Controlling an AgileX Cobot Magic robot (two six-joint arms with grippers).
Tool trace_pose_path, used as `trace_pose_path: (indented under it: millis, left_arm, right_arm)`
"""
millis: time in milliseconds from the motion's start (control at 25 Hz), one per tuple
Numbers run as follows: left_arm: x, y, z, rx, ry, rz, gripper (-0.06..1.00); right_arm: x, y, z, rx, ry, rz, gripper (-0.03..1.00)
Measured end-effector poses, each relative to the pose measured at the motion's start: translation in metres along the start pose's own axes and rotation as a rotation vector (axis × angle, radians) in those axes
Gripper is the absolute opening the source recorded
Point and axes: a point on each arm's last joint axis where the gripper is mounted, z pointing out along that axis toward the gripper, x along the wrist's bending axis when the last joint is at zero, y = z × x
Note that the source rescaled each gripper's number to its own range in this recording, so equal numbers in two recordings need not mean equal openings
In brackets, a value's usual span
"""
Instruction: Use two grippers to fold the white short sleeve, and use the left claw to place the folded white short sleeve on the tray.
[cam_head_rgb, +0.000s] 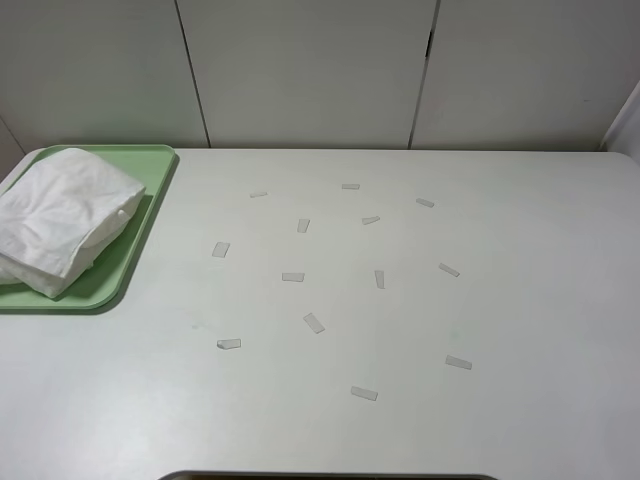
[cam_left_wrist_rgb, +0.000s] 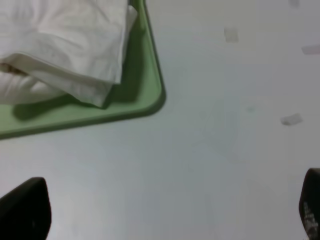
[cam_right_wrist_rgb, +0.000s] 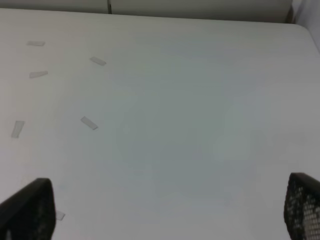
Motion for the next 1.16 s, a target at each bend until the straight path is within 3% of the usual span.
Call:
trace_pose_path:
  millis: [1160]
  left_arm:
    - [-0.0006,-0.0029,-0.0044,-0.026,0.027,-0.017,1.0]
  right_arm:
    - [0.0001,0.0,0.0,0.0,0.001,0.0,1.0]
